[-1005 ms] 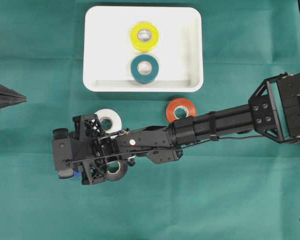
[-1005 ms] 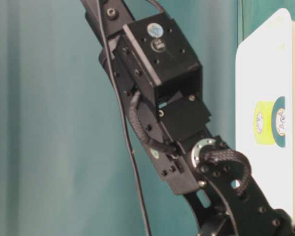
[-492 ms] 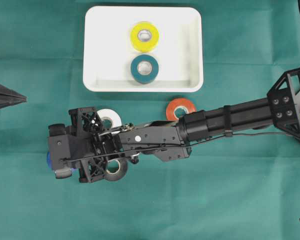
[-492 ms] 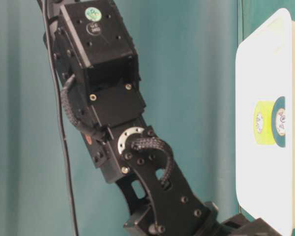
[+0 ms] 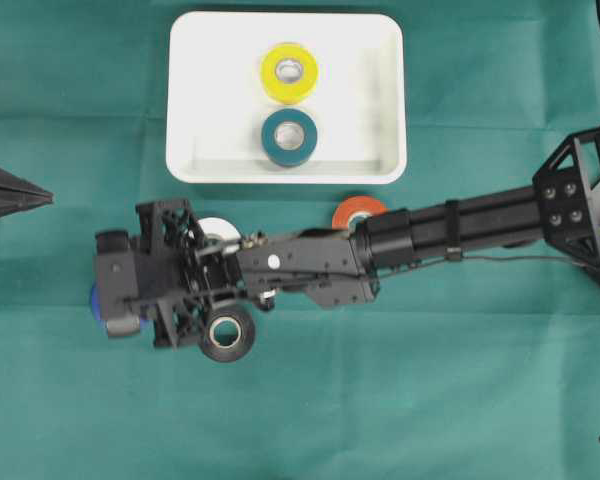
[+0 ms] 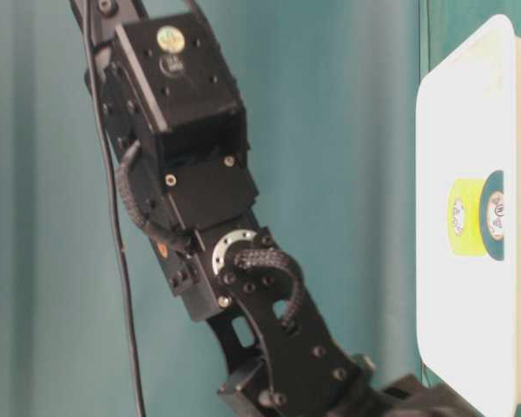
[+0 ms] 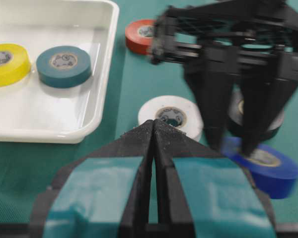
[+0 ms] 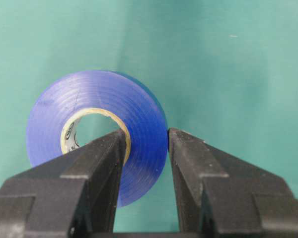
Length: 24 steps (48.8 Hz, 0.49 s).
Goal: Put the tape into the white case with the right arm.
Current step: 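Lower the right gripper and close it on the blue roll, then lift the blue roll and lower it into the white tray's left side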
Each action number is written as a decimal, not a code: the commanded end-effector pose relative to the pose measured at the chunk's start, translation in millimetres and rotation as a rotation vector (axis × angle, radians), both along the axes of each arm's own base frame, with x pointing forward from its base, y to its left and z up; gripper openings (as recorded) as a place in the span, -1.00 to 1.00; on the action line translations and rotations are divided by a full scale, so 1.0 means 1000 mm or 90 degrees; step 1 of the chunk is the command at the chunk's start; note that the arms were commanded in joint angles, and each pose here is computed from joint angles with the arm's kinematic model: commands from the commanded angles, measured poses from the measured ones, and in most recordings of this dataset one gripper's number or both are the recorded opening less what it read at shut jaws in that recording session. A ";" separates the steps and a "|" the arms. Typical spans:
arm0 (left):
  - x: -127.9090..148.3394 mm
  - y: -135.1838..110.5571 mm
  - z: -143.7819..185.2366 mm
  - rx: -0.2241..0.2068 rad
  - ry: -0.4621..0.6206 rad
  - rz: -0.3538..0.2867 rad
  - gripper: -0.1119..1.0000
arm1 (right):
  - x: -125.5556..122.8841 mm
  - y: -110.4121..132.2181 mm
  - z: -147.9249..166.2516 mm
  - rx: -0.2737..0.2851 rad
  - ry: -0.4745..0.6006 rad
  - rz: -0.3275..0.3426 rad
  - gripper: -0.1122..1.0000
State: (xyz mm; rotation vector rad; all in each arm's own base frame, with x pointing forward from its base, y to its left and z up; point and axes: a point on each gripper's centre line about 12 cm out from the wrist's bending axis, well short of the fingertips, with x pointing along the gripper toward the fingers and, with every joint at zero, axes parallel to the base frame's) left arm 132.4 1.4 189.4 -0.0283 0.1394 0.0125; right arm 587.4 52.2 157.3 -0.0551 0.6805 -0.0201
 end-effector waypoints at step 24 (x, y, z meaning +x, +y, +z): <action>0.001 0.000 0.005 -0.001 -0.008 0.002 -0.79 | -0.008 -0.136 0.069 -0.028 -0.081 -0.134 -0.78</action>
